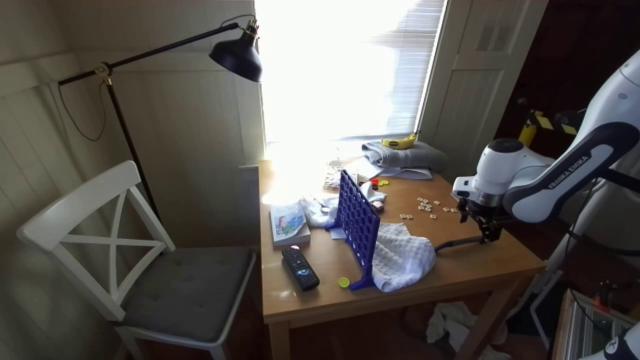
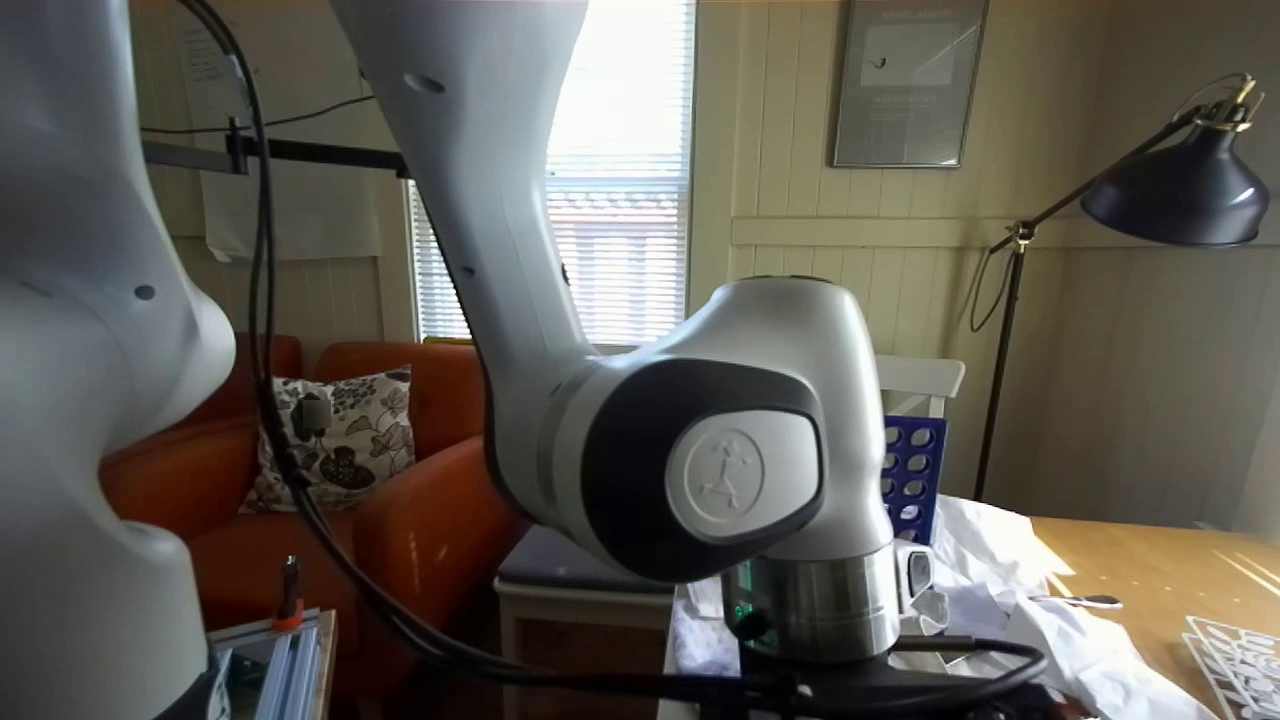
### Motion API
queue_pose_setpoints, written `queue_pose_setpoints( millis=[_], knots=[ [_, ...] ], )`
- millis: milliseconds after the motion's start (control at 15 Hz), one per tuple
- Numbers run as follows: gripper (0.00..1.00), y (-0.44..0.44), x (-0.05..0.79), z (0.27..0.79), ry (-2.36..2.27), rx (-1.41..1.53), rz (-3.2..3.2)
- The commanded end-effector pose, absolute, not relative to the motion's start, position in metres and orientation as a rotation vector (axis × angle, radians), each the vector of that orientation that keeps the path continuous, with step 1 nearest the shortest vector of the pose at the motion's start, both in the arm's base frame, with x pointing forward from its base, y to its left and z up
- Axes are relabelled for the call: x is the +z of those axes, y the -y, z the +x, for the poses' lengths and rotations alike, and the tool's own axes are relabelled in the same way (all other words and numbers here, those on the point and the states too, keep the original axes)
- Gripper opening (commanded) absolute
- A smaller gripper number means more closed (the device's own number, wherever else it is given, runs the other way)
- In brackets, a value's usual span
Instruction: Use the spatula to put the white towel on the blue gameboard.
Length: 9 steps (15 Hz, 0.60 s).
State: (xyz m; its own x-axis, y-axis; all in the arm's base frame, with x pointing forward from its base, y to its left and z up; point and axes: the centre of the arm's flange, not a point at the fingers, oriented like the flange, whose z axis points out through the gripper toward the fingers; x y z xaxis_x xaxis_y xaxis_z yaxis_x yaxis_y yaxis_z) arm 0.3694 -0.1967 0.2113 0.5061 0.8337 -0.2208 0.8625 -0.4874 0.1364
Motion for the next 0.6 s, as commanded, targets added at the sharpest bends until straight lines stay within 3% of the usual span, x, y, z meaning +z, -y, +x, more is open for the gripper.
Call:
queue_pose_setpoints(
  millis=[0,533],
  knots=[
    [1.00,0.197,0.211,0.369,-1.450,-0.183,2.518],
    [1.00,0.196,0.192,0.387,-1.538,0.004,2.521]
  ],
)
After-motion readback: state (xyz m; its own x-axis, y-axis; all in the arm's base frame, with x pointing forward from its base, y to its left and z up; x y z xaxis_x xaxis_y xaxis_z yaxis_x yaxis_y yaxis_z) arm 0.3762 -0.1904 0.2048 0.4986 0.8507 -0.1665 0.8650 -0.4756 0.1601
